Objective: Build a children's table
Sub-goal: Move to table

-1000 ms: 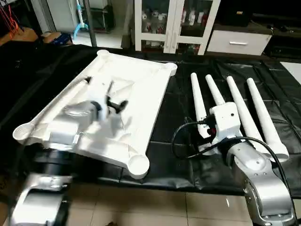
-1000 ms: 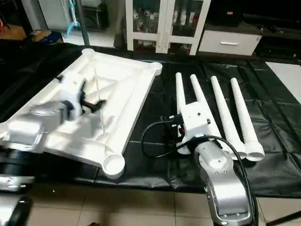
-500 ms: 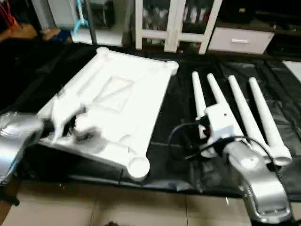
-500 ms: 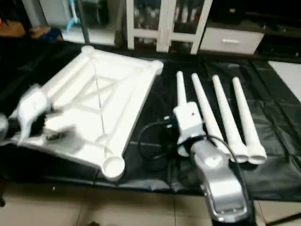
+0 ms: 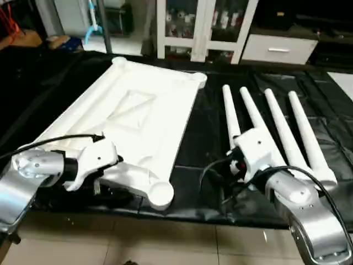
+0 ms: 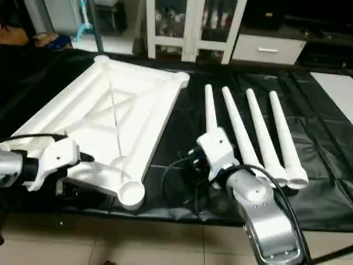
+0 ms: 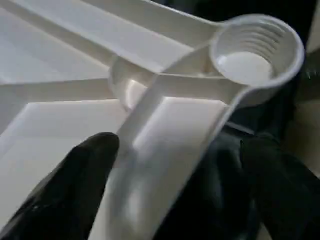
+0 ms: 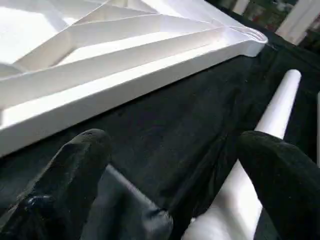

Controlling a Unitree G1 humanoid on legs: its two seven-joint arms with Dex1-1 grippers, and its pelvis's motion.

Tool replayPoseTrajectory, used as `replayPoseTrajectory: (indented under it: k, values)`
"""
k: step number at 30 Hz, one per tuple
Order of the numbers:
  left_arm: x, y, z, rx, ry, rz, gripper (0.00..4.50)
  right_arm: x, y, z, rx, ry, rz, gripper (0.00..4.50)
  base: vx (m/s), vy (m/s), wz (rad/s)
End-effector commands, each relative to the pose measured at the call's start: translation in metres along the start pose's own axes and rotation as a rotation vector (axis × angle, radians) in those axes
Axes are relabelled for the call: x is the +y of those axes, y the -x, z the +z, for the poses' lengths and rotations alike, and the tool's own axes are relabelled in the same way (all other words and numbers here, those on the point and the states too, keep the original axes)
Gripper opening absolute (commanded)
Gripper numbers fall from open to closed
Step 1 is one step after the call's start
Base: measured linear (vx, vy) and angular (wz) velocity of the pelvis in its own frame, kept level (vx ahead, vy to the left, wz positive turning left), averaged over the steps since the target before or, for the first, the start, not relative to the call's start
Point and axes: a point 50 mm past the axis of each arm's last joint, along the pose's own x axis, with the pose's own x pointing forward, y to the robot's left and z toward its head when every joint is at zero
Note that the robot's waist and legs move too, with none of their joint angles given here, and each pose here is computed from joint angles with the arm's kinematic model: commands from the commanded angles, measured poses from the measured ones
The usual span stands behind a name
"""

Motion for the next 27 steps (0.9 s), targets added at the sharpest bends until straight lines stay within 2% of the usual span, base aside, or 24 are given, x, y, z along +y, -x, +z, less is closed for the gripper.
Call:
replayPoseTrajectory:
  k: [1,4,5,8,9,11,13,16,20,27]
  values:
    - [0.000,0.000,-0.004,0.038,-0.024,-0.022,3.90,0.005,0.004,0.000,0.008,-0.002,0.056,4.50,0.000,0.000,0.00]
    - [-0.001,-0.001,-0.005,0.043,-0.021,-0.033,3.71,0.009,0.007,0.000,0.011,-0.008,0.107,4.50,0.000,0.000,0.00]
    - [-0.002,-0.002,-0.006,0.053,-0.011,-0.048,3.60,0.020,0.015,-0.002,0.020,-0.024,0.229,4.50,0.000,0.000,0.00]
    - [-0.002,-0.003,-0.006,0.064,-0.020,-0.047,3.53,0.029,0.022,-0.003,0.027,-0.023,0.332,4.50,0.000,0.000,0.00]
    - [-0.002,-0.003,-0.006,0.064,-0.020,-0.046,3.26,0.030,0.023,-0.004,0.029,-0.023,0.342,4.50,0.000,0.000,0.00]
    - [0.001,-0.006,-0.005,0.054,-0.024,-0.024,3.15,0.032,0.029,-0.005,0.044,-0.011,0.396,4.50,0.000,0.000,0.00]
    - [0.001,-0.007,-0.005,0.054,-0.022,-0.022,3.09,0.033,0.030,-0.005,0.047,-0.009,0.409,4.50,0.000,0.000,0.00]
    - [0.003,-0.010,-0.006,0.067,-0.041,-0.009,2.73,0.033,0.032,-0.005,0.053,0.001,0.431,4.50,0.000,0.000,0.00]
    - [0.005,-0.013,-0.005,0.071,-0.057,0.006,2.62,0.034,0.033,-0.005,0.055,0.004,0.435,4.50,0.000,0.000,0.00]
    - [0.001,-0.019,-0.007,0.118,-0.095,-0.024,1.92,0.032,0.034,-0.006,0.059,0.006,0.425,4.50,0.000,0.000,0.00]
